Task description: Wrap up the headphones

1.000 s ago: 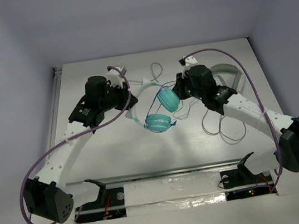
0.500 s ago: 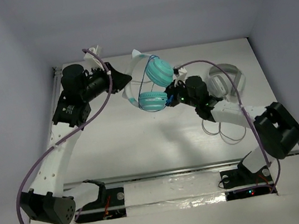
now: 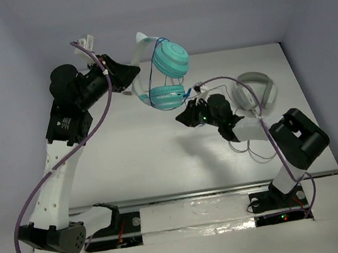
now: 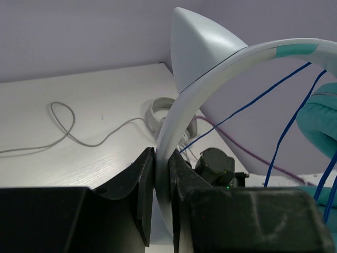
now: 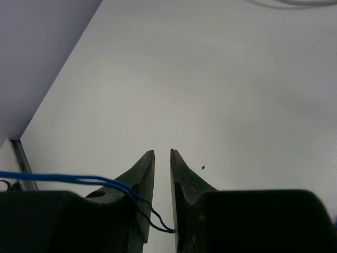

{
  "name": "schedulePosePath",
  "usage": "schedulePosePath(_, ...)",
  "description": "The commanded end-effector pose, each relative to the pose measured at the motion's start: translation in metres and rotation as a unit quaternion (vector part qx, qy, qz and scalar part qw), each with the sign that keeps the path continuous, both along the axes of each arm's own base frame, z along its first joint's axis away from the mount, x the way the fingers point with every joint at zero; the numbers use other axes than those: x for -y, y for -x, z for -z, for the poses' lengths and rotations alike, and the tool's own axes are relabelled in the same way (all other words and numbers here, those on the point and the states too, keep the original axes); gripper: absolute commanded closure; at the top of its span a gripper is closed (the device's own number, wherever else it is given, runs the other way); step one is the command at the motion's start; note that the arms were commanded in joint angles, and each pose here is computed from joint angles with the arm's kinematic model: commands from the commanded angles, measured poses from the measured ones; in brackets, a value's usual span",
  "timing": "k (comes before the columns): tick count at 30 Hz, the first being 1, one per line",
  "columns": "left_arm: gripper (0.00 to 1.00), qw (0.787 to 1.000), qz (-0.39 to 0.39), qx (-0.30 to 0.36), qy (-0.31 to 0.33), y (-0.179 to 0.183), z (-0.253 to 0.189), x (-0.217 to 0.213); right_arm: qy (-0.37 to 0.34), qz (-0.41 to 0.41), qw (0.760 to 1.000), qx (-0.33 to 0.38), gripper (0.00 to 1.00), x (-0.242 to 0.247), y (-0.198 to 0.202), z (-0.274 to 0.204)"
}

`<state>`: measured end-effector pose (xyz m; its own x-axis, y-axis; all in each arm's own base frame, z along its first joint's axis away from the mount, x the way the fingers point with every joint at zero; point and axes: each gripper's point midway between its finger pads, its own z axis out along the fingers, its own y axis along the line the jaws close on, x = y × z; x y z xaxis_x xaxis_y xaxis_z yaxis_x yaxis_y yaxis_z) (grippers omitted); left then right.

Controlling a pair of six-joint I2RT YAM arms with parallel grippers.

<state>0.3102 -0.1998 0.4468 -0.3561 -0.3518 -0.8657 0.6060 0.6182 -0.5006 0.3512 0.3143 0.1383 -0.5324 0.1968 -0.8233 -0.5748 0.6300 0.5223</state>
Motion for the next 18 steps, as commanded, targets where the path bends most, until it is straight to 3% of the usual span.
schedulePosePath(1, 1.0, 0.997, -0.025, 0.046, 0.052, -0.001, -0.048, -0.009, -0.041, -0.02, 0.999, 0.013, 0.75, -0.005, 0.007, -0.009)
schedulePosePath(10, 1.0, 0.994, -0.041, 0.031, 0.093, -0.014, -0.043, -0.01, -0.023, 0.003, 0.999, -0.025, 0.74, 0.01, 0.02, 0.02)
schedulePosePath(13, 1.0, 0.993, -0.053, 0.033, 0.099, -0.017, -0.045, -0.014, -0.029, 0.002, 0.999, -0.035, 0.85, 0.008, 0.021, 0.022)
schedulePosePath(15, 1.0, 0.992, -0.063, 0.037, 0.104, -0.02, -0.048, -0.019, -0.03, 0.0, 0.999, -0.041, 0.86, 0.006, 0.025, 0.026)
schedulePosePath(17, 1.0, 0.989, -0.085, 0.037, 0.112, -0.026, -0.047, -0.024, -0.02, -0.015, 0.998, -0.055, 1.0, -0.003, 0.036, 0.031)
schedulePosePath(18, 1.0, 0.988, -0.092, 0.034, 0.117, -0.028, -0.045, -0.026, -0.016, -0.019, 0.998, -0.059, 1.0, -0.006, 0.04, 0.032)
